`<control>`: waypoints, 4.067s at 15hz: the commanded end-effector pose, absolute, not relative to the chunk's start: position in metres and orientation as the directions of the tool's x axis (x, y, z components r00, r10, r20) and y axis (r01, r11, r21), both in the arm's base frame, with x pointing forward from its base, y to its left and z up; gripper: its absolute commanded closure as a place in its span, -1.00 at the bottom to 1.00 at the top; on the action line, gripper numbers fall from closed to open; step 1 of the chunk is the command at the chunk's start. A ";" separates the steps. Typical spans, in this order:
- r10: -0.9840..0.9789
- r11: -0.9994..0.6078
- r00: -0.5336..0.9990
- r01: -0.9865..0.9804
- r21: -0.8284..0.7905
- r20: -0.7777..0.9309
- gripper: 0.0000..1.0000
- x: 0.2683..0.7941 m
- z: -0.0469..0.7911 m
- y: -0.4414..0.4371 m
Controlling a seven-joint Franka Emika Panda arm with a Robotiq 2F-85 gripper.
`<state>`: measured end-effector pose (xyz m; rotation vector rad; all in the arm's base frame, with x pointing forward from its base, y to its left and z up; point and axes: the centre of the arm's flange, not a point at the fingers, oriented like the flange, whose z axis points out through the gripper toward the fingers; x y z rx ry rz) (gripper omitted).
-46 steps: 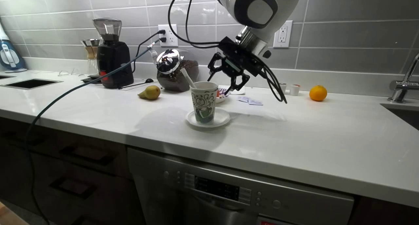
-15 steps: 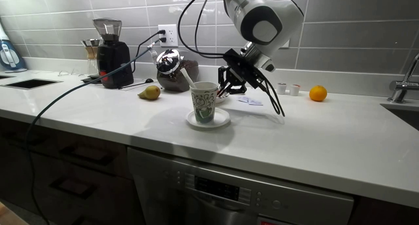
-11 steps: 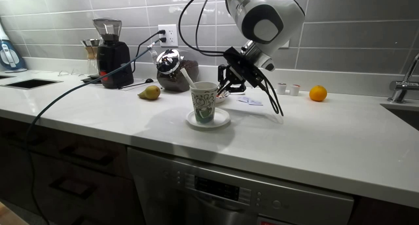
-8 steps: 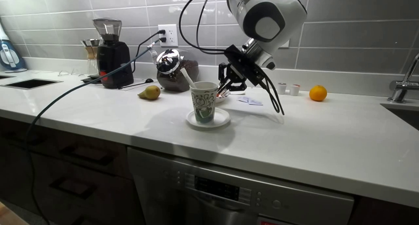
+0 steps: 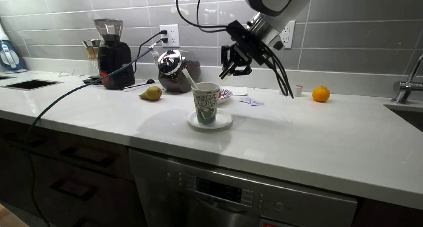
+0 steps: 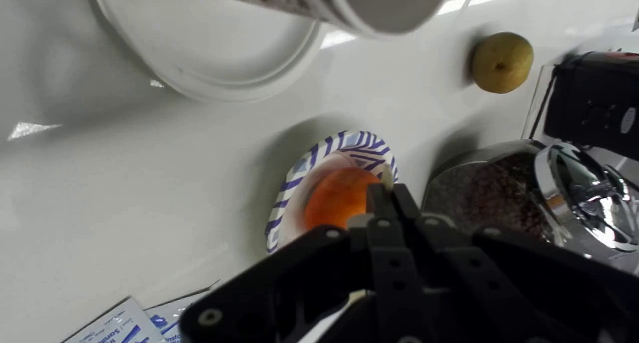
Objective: Pick up the spoon and put it in the cup
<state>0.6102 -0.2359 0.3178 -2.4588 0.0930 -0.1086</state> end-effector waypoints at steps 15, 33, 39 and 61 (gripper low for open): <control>-0.069 -0.752 0.959 -0.231 -0.617 -0.275 0.98 0.480 0.416 -0.274; -0.149 -0.752 0.809 -0.466 -0.466 -0.568 0.98 0.519 0.363 -0.258; -0.176 -0.739 0.766 -0.518 -0.431 -0.619 0.98 0.537 0.346 -0.266; -0.024 -0.883 0.845 -0.269 -0.386 -0.534 -0.83 0.522 0.352 -0.251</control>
